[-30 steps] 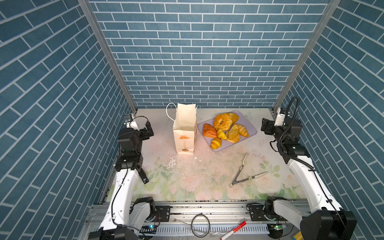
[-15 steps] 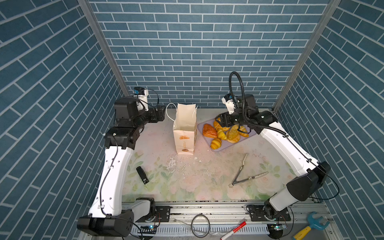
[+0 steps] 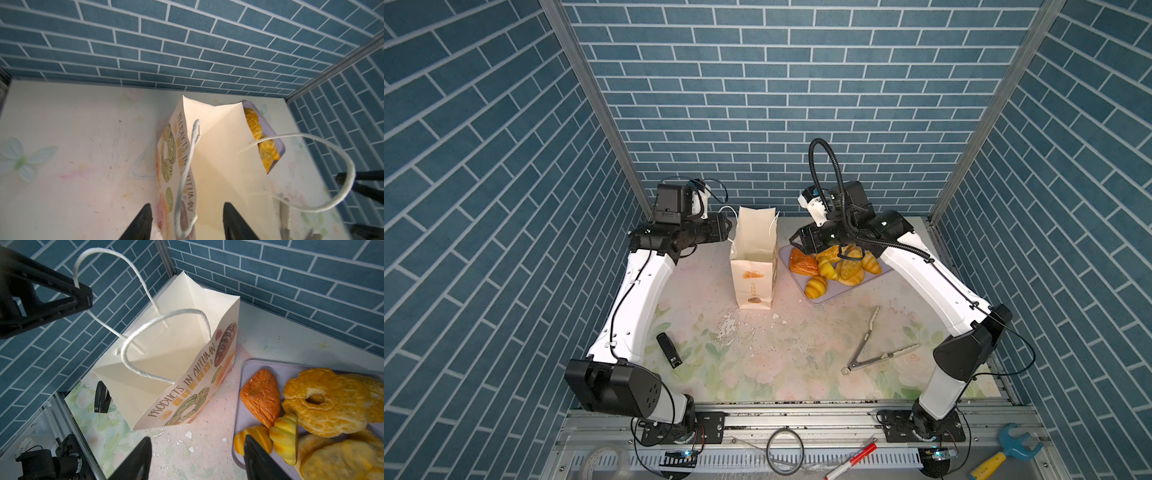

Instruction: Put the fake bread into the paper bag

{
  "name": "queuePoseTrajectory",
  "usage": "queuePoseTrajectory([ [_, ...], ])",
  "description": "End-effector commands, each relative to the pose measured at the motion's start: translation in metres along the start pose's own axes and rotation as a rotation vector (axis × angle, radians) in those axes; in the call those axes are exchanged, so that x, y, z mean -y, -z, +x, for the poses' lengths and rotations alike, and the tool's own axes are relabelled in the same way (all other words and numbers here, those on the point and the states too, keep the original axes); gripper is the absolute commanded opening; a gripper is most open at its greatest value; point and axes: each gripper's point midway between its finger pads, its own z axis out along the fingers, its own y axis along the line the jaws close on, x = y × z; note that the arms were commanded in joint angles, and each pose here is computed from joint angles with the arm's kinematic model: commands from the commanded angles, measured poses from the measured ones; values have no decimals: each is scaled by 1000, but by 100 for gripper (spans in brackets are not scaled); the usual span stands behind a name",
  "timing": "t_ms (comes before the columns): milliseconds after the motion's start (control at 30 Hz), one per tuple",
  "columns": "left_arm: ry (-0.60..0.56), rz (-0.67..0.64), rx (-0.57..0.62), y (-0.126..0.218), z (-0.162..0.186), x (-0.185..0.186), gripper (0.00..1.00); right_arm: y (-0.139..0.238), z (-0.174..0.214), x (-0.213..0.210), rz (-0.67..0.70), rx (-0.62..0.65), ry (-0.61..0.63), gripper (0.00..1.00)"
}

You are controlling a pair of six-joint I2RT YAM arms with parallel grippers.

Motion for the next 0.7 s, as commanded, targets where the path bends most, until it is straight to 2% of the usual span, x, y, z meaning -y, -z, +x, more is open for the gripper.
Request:
queuePoseTrajectory([
  [0,21,34,3,-2,-3,12,37,-5,4,-5,-17,-39,-26,69],
  [133,100,40,1,-3,0,12,12,-4,-2,-4,-2,-43,-43,68],
  [233,147,42,0,2,6,12,0,0,-4,-2,20,-48,-57,68],
  [400,196,37,3,14,19,11,0,7,-3,10,101,-53,-86,68],
  [667,256,33,33,34,31,10,0,12,0,16,142,-65,-142,68],
])
